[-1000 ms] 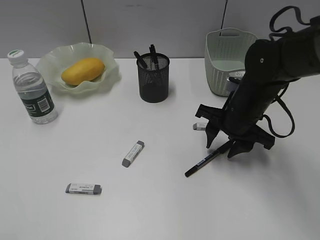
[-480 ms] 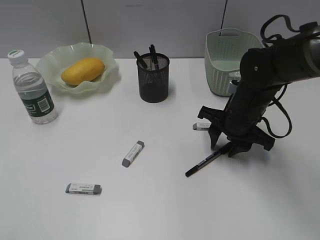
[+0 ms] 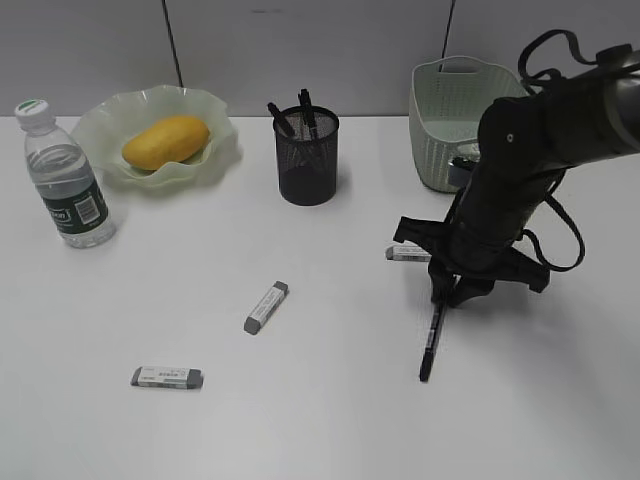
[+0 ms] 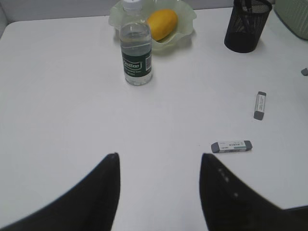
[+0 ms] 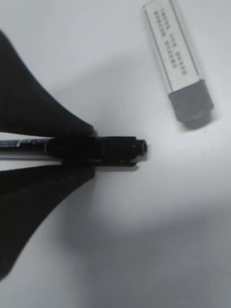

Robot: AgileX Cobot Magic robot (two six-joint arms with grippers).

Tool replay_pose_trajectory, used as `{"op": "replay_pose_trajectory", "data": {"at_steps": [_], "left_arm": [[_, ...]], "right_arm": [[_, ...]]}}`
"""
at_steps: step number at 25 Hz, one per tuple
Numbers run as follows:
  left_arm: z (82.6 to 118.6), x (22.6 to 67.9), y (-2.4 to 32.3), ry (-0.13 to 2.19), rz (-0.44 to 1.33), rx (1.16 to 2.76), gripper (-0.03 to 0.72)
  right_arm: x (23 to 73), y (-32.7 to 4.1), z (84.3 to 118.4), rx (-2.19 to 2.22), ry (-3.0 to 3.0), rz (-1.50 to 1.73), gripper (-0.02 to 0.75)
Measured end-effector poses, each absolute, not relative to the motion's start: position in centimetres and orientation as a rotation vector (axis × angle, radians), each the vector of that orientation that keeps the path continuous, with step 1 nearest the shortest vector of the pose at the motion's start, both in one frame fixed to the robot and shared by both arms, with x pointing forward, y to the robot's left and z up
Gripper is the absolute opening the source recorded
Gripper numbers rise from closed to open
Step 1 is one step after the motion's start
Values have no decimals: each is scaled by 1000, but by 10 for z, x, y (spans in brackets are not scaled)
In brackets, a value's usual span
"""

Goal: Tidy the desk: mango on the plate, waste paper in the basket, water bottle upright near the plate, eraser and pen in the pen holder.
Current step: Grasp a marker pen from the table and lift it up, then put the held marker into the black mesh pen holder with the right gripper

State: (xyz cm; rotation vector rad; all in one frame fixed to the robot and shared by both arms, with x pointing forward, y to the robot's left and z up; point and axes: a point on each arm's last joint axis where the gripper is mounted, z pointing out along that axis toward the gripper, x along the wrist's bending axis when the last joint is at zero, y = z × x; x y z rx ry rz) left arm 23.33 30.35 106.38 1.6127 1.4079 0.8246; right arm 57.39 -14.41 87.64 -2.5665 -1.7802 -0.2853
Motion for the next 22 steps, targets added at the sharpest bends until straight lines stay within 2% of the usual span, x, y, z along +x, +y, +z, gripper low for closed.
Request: {"op": "replay_pose_trajectory", "data": {"at_steps": [3,6,14,18,22], "left_arm": [[1064,233,303,1408,825,1613,406],[1064,233,303,1405,811,1611,406],[1064,233,303,1406,818,1612,406],[1064,233,303,1406,818,1612,400],[1064,233,303,1407,819,1612,394]], "right_arm": [[570,-138,889,-2476,-1917,-306,148],[570,-128,925,-2407,-2013,-495,148],[603,-110,1035,-2200,-2072,-1527,147],[617,-104,1062,-2027,-2028,-2024,147],[626,-97,1068,-1830,-2023,-2346,147]]}}
